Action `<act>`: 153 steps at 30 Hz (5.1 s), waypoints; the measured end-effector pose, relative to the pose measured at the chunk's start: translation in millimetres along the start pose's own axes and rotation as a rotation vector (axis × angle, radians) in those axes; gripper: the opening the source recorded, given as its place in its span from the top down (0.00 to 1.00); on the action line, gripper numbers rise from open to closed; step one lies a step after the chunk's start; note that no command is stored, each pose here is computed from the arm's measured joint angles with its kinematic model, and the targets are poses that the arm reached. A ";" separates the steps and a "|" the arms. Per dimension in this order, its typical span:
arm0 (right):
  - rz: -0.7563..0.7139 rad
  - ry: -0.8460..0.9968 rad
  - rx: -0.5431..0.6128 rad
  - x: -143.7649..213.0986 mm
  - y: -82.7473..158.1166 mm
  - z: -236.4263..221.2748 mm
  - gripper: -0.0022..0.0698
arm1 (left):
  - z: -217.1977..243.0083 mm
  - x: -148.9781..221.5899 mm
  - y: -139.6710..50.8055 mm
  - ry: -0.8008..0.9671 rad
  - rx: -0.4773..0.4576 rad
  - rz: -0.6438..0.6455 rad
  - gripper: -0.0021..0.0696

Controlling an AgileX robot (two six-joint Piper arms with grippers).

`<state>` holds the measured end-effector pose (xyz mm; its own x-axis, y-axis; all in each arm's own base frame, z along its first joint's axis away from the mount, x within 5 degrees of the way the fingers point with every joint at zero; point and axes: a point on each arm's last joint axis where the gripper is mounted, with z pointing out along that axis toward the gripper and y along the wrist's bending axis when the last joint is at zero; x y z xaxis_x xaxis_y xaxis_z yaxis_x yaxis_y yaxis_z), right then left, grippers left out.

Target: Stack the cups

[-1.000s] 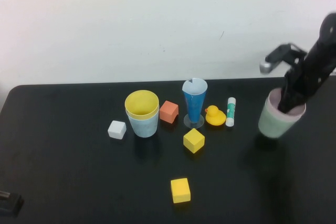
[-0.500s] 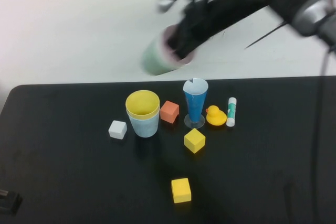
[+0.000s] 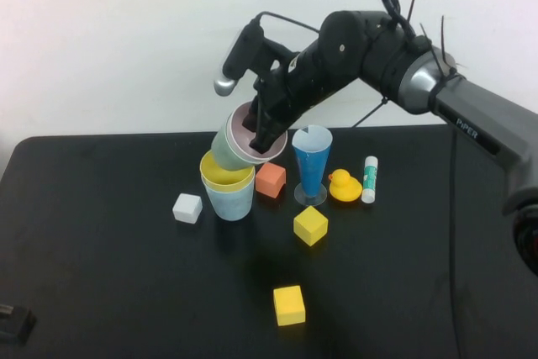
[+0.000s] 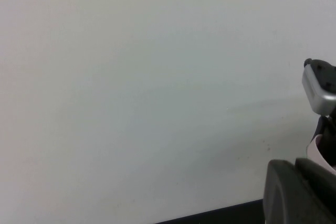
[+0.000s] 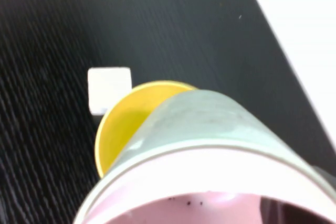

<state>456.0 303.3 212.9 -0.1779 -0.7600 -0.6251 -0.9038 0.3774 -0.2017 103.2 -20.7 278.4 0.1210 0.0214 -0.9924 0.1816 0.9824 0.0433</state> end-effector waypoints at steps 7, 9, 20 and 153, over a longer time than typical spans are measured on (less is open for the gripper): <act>0.009 0.033 -0.022 11.8 2.6 17.8 0.90 | 0.0 0.0 0.0 0.000 0.000 0.000 0.97; 0.010 0.036 -0.025 13.2 2.9 19.9 0.87 | 0.0 0.0 0.0 0.000 0.000 0.000 0.97; 0.039 -0.007 -0.029 7.4 3.1 16.6 0.55 | 0.0 0.0 0.0 0.000 0.000 0.000 0.97; 0.641 -0.283 0.912 331.0 258.3 -286.7 0.97 | -32.8 18.5 -10.6 0.241 0.135 -0.054 0.97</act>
<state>52.1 -2.5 170.0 -0.3048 -0.1874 -0.9338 -0.0405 0.9821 -0.1839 71.6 -24.6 255.7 -0.1248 0.0294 -0.9917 0.3122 0.9500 -0.0111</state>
